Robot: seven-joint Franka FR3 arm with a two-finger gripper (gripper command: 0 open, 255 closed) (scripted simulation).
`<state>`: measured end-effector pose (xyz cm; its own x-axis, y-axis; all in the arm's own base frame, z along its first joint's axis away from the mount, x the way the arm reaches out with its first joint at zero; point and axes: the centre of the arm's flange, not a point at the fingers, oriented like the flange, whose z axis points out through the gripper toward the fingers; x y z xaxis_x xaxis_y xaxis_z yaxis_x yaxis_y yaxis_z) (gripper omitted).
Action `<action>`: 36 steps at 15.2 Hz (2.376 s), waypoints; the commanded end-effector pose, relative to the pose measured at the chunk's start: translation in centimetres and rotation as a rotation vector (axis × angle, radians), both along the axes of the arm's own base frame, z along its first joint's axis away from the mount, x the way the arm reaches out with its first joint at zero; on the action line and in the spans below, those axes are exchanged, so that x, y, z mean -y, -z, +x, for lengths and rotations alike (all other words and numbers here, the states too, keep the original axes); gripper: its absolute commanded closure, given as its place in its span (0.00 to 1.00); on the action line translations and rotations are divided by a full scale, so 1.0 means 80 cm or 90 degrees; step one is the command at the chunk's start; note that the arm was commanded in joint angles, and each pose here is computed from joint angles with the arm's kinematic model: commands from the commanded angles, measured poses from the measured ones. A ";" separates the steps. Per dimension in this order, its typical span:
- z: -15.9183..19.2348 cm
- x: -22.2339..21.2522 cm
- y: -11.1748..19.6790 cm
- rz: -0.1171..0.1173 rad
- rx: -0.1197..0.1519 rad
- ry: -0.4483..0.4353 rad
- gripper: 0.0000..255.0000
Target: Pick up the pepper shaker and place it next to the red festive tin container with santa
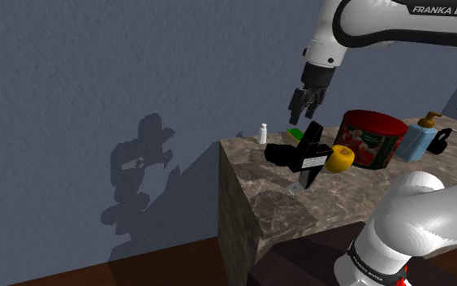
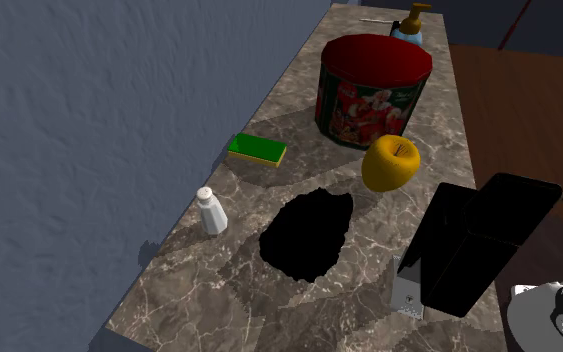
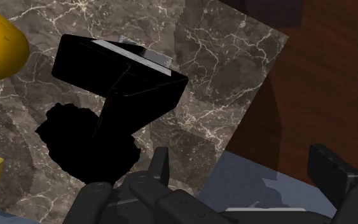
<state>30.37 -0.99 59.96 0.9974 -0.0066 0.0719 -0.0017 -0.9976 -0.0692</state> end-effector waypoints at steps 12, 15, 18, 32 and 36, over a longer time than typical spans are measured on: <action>0.124 0.094 0.086 -0.034 -0.008 -0.028 0.00; 0.158 0.119 0.109 -0.043 -0.010 -0.036 0.00; 0.193 0.145 0.131 -0.053 -0.013 -0.044 0.00; 0.357 0.262 0.234 -0.096 -0.023 -0.080 0.00; 0.405 0.295 0.262 -0.108 -0.026 -0.090 0.00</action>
